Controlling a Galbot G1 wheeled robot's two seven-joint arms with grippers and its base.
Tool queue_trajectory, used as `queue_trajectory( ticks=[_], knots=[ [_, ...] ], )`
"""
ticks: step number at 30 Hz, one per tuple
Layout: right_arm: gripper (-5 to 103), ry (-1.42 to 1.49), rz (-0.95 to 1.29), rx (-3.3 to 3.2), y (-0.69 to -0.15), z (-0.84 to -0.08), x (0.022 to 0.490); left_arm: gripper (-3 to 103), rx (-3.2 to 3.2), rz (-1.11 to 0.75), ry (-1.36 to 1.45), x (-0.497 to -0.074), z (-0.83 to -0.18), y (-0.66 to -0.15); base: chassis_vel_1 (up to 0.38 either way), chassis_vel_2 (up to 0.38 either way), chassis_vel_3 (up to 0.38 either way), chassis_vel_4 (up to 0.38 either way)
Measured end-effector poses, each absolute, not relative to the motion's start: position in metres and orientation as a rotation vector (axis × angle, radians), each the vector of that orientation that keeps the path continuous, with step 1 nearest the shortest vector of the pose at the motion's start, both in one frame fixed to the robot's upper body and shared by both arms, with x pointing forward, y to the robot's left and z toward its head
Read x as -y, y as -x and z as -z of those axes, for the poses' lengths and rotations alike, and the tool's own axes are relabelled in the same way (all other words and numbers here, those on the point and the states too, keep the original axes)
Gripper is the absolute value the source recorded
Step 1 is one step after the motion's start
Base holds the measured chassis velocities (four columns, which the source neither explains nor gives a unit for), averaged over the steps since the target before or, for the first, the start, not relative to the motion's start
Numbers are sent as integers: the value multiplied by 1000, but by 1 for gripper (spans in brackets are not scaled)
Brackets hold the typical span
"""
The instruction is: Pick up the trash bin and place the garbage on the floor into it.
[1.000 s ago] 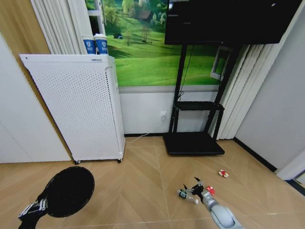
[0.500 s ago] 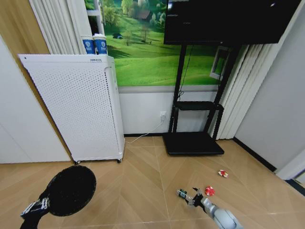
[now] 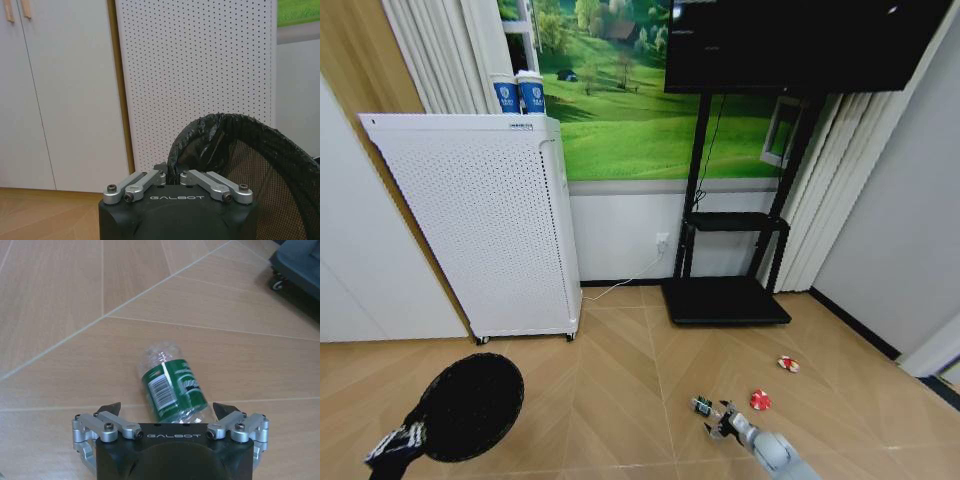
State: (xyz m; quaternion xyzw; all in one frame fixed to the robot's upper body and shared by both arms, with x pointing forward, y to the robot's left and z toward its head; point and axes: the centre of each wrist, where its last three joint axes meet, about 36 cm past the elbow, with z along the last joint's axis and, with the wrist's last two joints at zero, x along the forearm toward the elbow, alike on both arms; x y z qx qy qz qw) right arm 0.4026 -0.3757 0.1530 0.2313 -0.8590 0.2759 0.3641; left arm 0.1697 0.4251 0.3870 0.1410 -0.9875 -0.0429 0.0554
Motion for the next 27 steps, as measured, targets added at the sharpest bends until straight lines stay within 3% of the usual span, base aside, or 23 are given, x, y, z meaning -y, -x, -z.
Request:
queue_trajectory(
  ticks=[4, 12, 13, 15, 16, 19, 27],
  knots=[
    [96, -596, -699, 2193, -403, -145, 370, 7, 3000, 135, -436, -427, -390, -168, 0, 0, 0, 0],
    [65, -582, -696, 2233, -390, -164, 394, 7, 3005, 132, -421, -425, -388, -174, 0, 0, 0, 0],
    [65, -582, -696, 2233, -390, -164, 394, 7, 3005, 132, -421, -425, -388, -174, 0, 0, 0, 0],
    [54, -577, -697, 2238, -386, -168, 399, 7, 3013, 124, -413, -422, -388, -178, 0, 0, 0, 0],
    [54, -577, -697, 2238, -386, -168, 399, 7, 3013, 124, -413, -422, -388, -178, 0, 0, 0, 0],
    [37, -584, -703, 2235, -385, -173, 406, 7, 3016, 125, -414, -424, -390, -179, 0, 0, 0, 0],
    [18, -572, -643, 2382, -393, -206, 407, 7, 3012, 69, -433, -428, -390, -187, 0, 0, 0, 0]
  ],
)
